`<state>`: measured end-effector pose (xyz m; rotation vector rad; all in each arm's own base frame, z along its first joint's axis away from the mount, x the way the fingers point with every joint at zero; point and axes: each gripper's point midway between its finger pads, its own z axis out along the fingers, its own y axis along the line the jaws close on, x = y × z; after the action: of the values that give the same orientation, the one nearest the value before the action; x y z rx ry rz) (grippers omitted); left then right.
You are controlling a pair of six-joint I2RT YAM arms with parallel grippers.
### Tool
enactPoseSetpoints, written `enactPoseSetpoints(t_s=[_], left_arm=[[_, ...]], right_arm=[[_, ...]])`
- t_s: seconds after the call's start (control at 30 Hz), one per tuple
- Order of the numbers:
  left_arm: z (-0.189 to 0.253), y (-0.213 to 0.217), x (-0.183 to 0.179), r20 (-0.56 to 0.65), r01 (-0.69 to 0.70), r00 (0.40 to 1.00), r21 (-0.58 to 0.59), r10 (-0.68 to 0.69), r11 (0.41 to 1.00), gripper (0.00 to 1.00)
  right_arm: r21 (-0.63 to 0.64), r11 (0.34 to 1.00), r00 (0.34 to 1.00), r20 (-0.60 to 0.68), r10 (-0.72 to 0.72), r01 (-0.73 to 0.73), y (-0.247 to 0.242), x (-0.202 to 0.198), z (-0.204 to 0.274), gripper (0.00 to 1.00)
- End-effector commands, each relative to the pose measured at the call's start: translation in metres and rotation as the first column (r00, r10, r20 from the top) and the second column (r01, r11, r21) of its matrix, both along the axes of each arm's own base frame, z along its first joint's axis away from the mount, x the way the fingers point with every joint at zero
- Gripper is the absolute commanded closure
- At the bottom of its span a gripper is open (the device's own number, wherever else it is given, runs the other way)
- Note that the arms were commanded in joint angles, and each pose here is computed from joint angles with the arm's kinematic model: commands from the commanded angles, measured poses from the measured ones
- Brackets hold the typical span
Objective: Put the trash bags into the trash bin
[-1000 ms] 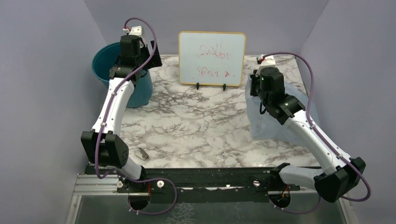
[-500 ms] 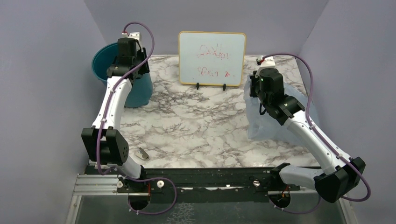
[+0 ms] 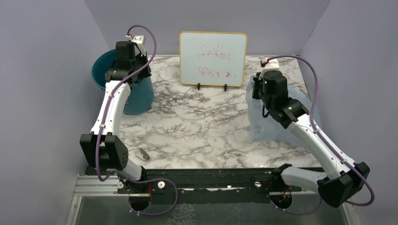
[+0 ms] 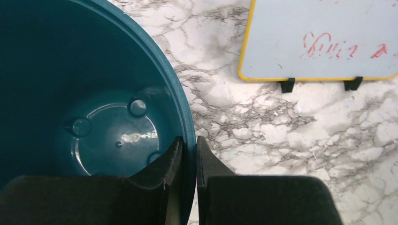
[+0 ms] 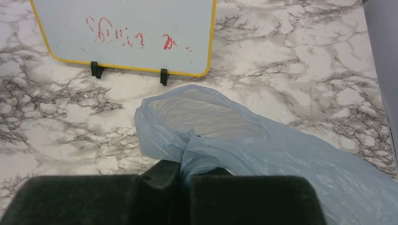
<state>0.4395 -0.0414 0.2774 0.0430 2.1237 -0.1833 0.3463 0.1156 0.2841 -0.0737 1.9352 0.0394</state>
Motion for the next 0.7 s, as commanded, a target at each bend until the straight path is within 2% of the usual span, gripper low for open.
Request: enactPoseSetpoints(t_s=[0.0, 0.27, 0.67], left_arm=[[0.019, -0.038, -0.02, 0.029, 0.171, 0.985, -0.126, -0.169, 0.977, 1.0], [0.024, -0.067, -0.034, 0.035, 0.268, 0.963, -0.201, -0.266, 0.942, 1.0], [0.019, -0.111, -0.061, 0.02, 0.366, 0.93, -0.161, -0.368, 0.917, 1.0]], right_arm=[[0.027, 1.0, 1.0, 0.004, -0.008, 0.008, -0.003, -0.008, 0.0, 0.97], [0.034, 0.999, 1.0, -0.002, -0.022, 0.022, -0.008, -0.016, -0.003, 0.97], [0.051, 0.998, 1.0, -0.001, -0.03, 0.03, -0.011, -0.022, -0.002, 0.97]])
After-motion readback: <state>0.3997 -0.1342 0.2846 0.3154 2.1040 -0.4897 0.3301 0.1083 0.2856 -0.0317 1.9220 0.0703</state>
